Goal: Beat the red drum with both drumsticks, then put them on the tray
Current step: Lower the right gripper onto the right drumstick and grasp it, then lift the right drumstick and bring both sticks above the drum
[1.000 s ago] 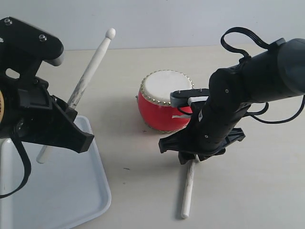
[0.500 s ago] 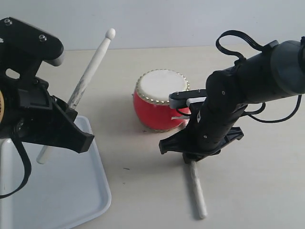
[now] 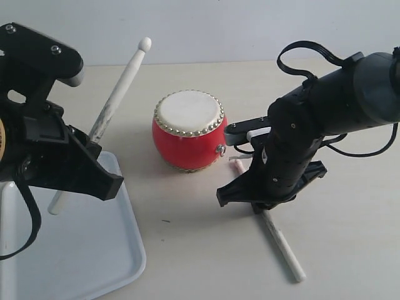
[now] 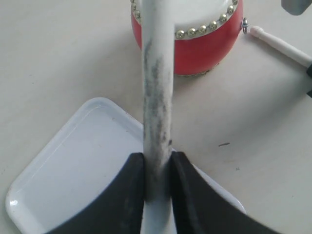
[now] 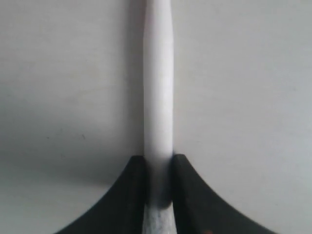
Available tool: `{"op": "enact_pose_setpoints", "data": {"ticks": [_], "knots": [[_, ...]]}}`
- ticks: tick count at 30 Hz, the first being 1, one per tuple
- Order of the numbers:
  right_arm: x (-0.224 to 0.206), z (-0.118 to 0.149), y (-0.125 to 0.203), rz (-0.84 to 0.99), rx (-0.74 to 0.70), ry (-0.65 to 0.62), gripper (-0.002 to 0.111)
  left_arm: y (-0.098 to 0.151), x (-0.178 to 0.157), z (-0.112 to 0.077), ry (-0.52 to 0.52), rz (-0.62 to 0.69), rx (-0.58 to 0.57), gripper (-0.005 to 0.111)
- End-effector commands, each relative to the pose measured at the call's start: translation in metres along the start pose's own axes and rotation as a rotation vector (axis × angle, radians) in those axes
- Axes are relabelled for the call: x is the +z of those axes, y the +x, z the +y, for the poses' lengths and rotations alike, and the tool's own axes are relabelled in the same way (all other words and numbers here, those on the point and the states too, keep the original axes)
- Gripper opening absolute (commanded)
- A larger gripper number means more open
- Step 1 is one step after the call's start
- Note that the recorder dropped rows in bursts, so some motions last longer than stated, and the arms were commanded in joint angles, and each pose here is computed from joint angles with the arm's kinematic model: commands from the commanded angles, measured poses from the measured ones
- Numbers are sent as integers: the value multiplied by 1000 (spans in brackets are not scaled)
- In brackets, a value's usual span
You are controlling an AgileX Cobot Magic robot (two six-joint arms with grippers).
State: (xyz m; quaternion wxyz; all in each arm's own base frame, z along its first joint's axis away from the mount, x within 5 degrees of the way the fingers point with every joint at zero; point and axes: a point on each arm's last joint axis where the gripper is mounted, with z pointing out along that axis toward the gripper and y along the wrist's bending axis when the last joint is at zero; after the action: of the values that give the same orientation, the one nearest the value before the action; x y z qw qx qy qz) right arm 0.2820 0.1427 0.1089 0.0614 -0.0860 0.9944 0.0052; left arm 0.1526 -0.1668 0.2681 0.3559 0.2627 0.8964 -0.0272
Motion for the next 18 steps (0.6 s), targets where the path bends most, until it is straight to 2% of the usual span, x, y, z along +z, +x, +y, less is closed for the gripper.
{"op": "enact_pose_setpoints", "data": {"ticks": [1,9,18], "knots": [[-2,-6,6,39,-42,49,0,1,-1,0,7,-4,-6,0],[-65,-9,1,-163,-104,18,0,0,-1,0,5,-22,10,0],[-146,-17,2,-535,-221,11,0,-6,-1,1,-15,-85,84,0]]}}
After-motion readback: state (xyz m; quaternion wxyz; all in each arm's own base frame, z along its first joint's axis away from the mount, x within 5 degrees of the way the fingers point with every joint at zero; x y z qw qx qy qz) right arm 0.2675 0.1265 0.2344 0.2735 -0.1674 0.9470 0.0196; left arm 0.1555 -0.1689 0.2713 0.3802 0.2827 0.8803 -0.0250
